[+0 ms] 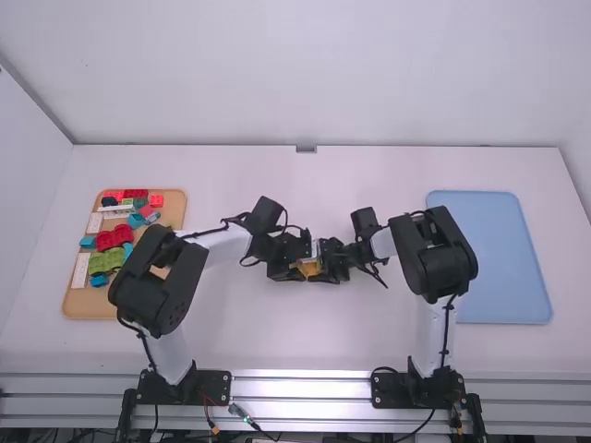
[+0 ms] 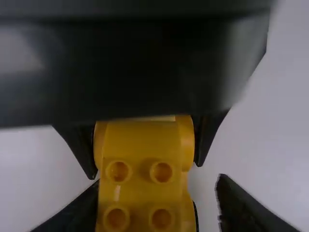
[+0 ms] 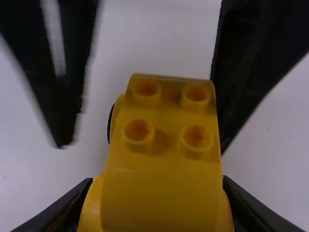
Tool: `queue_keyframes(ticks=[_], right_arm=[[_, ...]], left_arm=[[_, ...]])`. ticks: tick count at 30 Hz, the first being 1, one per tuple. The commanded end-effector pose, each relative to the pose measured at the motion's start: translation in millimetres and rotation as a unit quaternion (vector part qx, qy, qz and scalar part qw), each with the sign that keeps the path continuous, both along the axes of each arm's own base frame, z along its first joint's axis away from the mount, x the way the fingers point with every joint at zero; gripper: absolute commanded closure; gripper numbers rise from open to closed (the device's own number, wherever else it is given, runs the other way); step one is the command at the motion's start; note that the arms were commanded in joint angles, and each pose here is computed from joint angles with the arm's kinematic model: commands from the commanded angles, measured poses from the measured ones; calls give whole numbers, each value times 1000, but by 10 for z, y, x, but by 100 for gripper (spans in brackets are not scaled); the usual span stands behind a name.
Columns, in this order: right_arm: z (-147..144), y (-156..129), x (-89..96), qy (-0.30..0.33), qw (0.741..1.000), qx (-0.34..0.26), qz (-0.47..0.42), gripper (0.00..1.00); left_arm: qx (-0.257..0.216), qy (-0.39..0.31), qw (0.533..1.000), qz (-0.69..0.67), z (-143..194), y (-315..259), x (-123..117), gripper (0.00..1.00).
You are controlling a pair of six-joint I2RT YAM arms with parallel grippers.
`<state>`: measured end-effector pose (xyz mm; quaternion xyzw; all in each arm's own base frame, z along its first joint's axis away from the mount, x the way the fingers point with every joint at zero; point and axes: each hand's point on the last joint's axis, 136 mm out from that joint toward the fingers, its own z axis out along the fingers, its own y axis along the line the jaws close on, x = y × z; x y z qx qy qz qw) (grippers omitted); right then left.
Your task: Assemble lego blocks to make yellow taxi
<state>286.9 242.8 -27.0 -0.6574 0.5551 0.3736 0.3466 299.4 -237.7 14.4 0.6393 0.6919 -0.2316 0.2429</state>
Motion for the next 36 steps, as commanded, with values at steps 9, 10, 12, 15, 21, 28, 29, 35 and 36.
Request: queue_keyframes(ticks=[9,10,12,15,21,28,29,35,36], right_arm=[[-31,-5,9,12,1000,-3,-6,36],[-30,-6,11,12,1000,-3,-6,36],[-29,-6,13,12,1000,-3,-7,36],[7,-11,106,35,999,-4,-30,37],[227,-167,508,77,992,-6,-98,41],[627,-833,1012,88,965,-71,-237,50],[659,-929,1056,88,959,-80,-257,50],[905,-1984,1307,99,864,-149,-470,58],[931,-2214,1319,102,840,-152,-511,58]], left_arm=[[-23,-36,996,75,466,479,296,1],[-32,-34,995,83,496,534,320,1],[-50,-29,993,100,549,649,372,1],[-74,-25,989,123,595,816,444,1],[-78,-28,983,163,566,1067,544,1],[-73,-56,967,237,577,1178,828,1],[-73,-61,964,247,583,1194,869,1],[-87,-94,944,303,680,1263,1109,1],[-89,-99,941,312,703,1276,1149,1]])
